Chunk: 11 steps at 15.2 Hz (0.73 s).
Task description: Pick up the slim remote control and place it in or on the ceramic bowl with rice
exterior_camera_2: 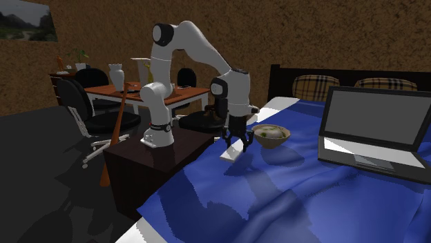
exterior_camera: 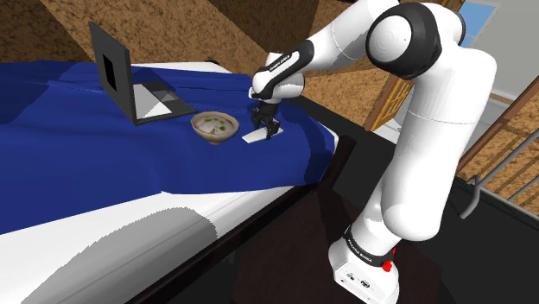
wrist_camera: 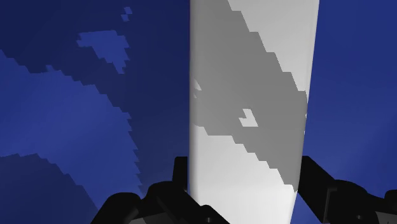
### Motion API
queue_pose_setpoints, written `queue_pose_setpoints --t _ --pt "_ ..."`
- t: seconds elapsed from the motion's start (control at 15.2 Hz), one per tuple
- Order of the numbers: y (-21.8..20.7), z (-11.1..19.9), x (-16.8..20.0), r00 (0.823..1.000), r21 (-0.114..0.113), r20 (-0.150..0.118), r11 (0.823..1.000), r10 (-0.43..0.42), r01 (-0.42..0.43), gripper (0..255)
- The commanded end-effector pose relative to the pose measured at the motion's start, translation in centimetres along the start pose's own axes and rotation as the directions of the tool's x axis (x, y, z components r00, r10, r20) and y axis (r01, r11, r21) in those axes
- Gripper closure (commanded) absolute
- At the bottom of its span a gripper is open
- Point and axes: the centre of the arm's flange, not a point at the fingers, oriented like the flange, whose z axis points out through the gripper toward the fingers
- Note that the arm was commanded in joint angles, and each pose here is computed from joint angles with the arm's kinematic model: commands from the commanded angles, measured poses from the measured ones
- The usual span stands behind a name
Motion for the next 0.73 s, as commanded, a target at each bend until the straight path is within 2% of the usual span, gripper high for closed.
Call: queue_pose_setpoints --t 0.0,0.66 --pt "0.0 -1.2 0.0 1.000 0.000 0.000 1.000 0.000 0.000 255" --pt "0.0 -6.4 -0.1 1.000 0.000 0.000 1.000 0.000 0.000 255"
